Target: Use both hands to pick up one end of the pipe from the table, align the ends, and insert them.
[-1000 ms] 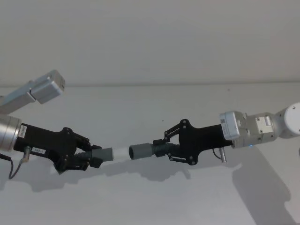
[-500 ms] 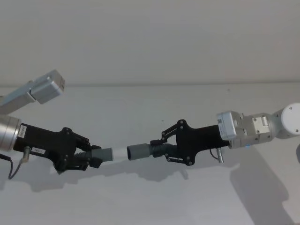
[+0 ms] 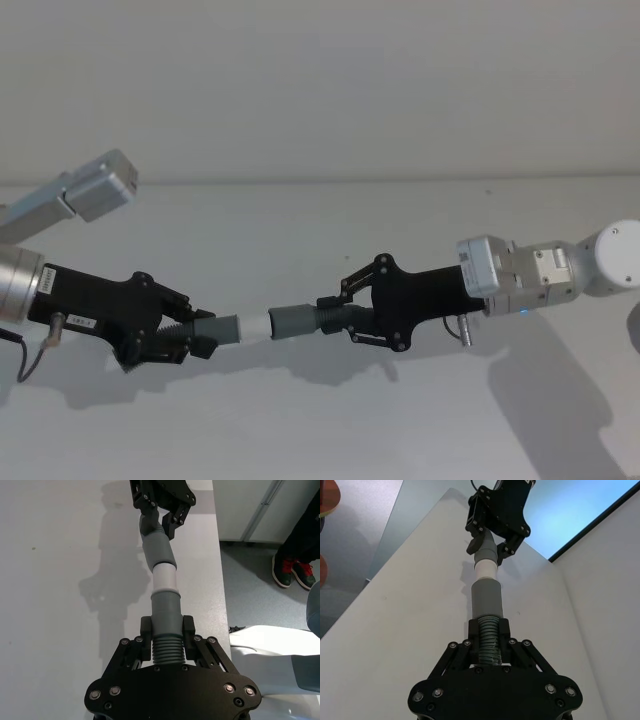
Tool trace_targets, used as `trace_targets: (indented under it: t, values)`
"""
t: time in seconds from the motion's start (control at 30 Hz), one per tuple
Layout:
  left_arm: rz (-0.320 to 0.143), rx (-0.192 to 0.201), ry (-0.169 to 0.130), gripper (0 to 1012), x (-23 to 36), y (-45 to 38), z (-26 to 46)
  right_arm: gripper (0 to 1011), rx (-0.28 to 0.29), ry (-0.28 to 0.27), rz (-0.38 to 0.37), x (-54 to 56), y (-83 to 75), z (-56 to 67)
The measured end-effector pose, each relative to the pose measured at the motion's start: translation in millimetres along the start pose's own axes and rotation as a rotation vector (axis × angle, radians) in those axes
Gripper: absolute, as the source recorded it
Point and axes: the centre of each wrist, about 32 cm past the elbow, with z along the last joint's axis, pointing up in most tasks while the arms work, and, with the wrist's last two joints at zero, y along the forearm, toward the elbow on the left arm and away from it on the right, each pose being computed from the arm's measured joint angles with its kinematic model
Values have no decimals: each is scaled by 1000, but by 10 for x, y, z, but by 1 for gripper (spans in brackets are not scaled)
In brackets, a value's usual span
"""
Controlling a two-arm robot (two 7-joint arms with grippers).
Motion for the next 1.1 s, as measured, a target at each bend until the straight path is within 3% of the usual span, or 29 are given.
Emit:
trace_targets:
  t: [0.73,1.1]
  values:
    - [-2,-2,-1,323,-1,-8,4,203,14,4,-7,10,52,-15]
    - [-1,-1,0,322,0,-3,2,203,17,-2,-5,45,48,38]
